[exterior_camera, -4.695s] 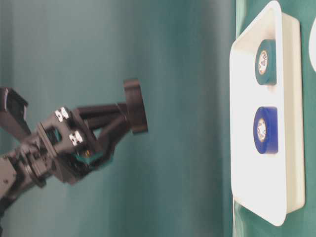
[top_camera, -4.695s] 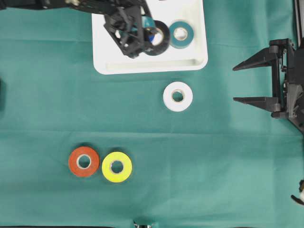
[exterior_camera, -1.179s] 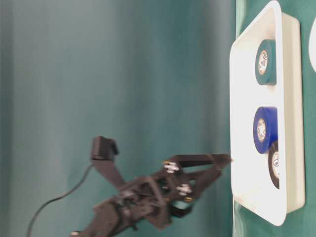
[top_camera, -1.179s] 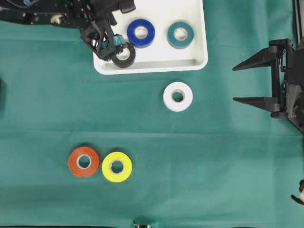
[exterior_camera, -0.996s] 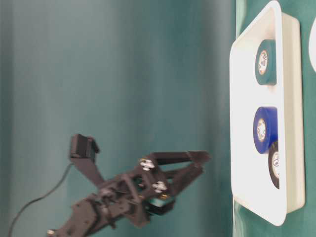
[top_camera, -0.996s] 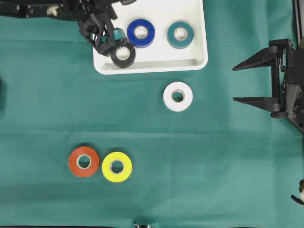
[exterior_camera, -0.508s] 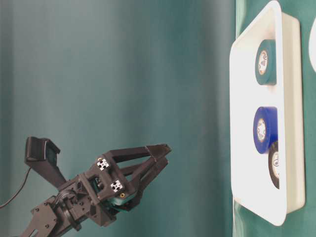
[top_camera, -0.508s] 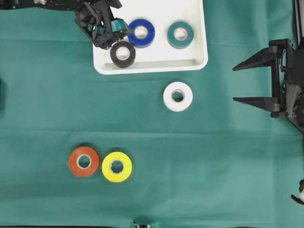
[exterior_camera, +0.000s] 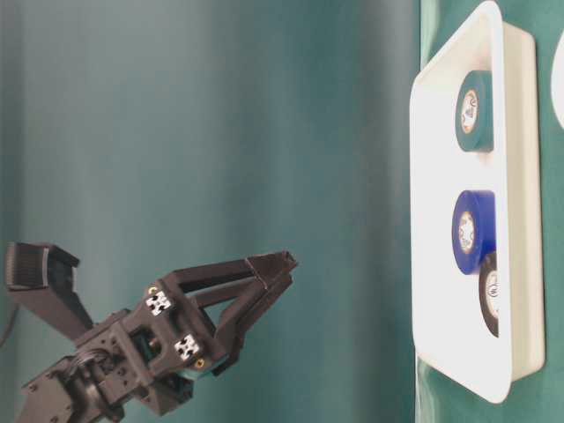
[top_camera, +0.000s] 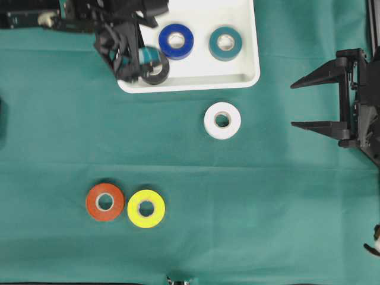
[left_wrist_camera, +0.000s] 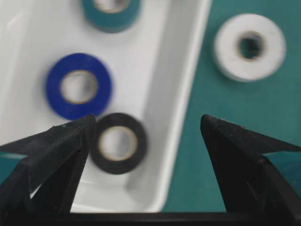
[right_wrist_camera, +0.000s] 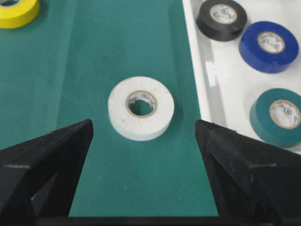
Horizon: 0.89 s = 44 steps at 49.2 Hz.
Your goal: Pick up the tape from a random location and place it into the white case.
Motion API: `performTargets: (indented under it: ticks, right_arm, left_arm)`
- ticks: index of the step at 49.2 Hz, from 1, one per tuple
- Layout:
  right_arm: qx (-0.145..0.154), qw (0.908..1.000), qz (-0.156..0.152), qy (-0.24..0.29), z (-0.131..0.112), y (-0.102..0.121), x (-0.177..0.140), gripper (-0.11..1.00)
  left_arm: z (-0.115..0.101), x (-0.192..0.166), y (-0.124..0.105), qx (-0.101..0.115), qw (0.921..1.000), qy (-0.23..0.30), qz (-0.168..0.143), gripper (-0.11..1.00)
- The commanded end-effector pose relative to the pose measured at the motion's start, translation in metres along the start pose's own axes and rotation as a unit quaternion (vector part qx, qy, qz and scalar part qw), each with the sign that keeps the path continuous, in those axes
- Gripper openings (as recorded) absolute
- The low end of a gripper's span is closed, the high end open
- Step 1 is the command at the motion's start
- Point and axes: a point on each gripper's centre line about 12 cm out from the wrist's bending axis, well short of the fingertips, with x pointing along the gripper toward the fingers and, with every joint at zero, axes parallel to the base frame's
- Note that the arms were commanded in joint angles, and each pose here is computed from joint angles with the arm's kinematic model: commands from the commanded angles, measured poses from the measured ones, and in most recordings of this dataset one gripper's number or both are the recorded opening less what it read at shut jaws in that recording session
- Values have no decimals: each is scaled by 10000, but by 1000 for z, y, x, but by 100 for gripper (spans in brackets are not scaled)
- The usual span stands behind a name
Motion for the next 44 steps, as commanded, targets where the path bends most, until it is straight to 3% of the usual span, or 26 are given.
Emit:
performTargets:
  ticks: [1,9,16,36,44]
  right_arm:
    - [-1,10000,7,-68,6,0,0,87]
    - [0,10000,8,-75,6,1,0,87]
    - [-4,10000,14,-75,6,1,0,87]
    - [8,10000,-1,-62,7,0,0,87]
    - [16,10000,-6,-56,7,0,0,87]
  left_arm:
    - [7,-14,-22,202,9993,-236,-209,99]
    - [5,-16,-53,498,9973,-253,-478,99]
    - [3,-19,-66,626,9959,-255,-599,99]
    - [2,-37,-65,628,9951,-436,-634,99]
    - [-3,-53,-62,616,9923,-840,-674,99]
